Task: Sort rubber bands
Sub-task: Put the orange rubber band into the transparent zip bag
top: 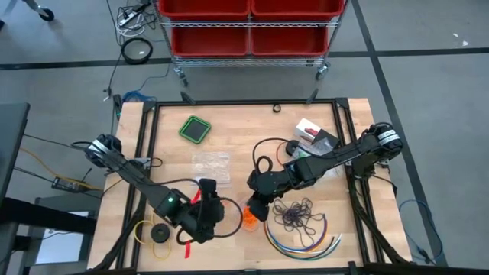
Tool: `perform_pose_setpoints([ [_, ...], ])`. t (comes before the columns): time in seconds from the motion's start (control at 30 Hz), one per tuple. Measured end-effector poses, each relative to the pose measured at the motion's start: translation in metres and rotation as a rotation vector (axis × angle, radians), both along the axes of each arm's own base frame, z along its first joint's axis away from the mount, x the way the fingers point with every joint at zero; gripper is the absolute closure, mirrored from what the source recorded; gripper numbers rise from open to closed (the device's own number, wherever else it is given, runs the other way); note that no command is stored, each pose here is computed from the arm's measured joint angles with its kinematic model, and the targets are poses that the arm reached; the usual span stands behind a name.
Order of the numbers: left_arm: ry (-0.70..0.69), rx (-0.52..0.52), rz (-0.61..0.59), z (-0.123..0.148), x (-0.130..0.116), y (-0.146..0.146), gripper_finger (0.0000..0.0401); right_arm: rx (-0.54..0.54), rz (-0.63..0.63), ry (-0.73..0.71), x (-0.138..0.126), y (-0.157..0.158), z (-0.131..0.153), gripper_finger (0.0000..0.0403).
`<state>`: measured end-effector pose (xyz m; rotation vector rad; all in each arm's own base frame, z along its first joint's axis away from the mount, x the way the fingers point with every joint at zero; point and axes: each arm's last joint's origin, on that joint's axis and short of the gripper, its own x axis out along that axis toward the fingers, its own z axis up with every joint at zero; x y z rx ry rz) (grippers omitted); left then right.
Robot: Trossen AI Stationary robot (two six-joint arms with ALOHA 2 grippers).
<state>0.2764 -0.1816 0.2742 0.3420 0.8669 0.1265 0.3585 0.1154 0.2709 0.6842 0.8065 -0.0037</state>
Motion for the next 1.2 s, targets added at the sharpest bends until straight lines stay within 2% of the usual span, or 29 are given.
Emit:
perform_pose_setpoints([
  [0.1,0.003,0.017,0.012,-0.023,-0.001,0.004,0.0190,0.000,0.003,0.000,-0.001,0.001,0.000,0.0399],
  [0.17,-0.013,-0.009,0.010,-0.040,0.001,0.007,0.0190,0.001,0.006,-0.004,-0.002,0.002,0.002,0.0399],
  [0.3,-0.028,-0.134,-0.054,-0.078,0.007,0.022,0.0190,0.003,0.010,-0.025,-0.006,0.002,0.009,0.0399],
  [0.47,-0.082,-0.274,-0.121,-0.110,0.010,0.047,0.0190,-0.036,-0.027,-0.069,-0.016,0.002,0.025,0.0399],
  [0.6,-0.077,-0.387,-0.176,-0.126,0.014,0.070,0.0190,-0.061,-0.041,-0.087,-0.022,0.005,0.031,0.0399],
  [0.83,-0.089,-0.408,-0.212,-0.148,0.025,0.093,0.0190,-0.069,-0.050,-0.071,-0.025,0.009,0.029,0.0399],
  [1.2,-0.080,-0.480,-0.264,-0.174,0.038,0.103,0.0190,-0.071,-0.059,-0.087,-0.032,0.018,0.035,0.0399],
])
